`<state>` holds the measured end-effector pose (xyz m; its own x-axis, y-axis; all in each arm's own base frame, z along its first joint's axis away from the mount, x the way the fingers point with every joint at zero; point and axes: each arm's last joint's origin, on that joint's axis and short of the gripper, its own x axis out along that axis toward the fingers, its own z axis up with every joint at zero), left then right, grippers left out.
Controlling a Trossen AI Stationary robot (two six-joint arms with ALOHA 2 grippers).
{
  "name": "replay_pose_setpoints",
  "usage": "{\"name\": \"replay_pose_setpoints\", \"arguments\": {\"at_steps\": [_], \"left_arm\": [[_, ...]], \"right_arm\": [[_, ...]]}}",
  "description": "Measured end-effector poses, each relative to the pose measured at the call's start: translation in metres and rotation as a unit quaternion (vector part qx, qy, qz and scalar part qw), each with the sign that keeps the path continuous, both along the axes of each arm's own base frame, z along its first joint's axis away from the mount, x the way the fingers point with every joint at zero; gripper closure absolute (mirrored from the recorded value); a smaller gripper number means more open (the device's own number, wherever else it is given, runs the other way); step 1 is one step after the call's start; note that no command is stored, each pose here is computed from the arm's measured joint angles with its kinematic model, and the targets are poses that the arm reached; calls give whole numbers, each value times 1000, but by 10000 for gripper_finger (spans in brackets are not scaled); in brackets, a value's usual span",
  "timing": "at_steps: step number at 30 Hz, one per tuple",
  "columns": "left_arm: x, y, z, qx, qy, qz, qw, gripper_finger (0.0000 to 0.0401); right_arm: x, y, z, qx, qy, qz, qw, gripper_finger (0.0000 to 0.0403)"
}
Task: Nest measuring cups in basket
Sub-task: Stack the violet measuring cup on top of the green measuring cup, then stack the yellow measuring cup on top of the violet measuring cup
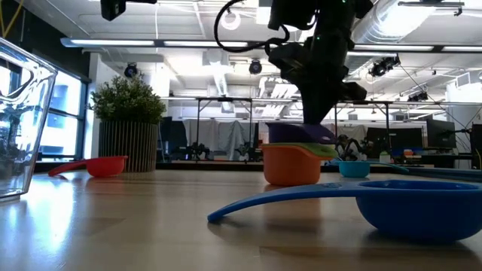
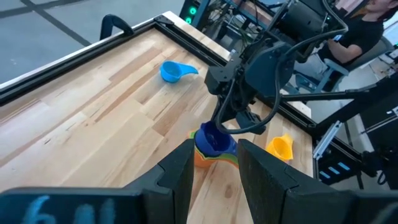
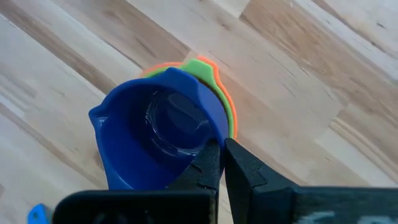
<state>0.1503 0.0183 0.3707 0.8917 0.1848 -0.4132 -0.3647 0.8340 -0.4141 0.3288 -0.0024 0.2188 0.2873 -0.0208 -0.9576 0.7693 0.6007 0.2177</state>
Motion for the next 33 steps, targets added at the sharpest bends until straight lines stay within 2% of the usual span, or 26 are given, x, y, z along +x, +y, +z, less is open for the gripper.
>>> {"name": "replay_pose_setpoints", "arguments": {"at_steps": [5, 15, 19, 25, 33], "left_arm": [[0, 0, 0, 1, 0, 0, 1000, 286], [0, 0, 0, 1, 0, 0, 1000, 286], [0, 0, 0, 1, 0, 0, 1000, 286], [0, 0, 0, 1, 0, 0, 1000, 286], [0, 0, 0, 6, 1, -3, 1000, 286]], "right_arm": [[2, 0, -2, 2, -4, 4, 1000, 386], [3, 0, -2, 0, -6, 2, 1000, 323], [3, 1, -1, 27, -8, 4, 1000, 307], [0, 7, 12, 58, -37, -14, 998, 304], [-13, 41, 38, 57, -87, -49, 993, 304]]}}
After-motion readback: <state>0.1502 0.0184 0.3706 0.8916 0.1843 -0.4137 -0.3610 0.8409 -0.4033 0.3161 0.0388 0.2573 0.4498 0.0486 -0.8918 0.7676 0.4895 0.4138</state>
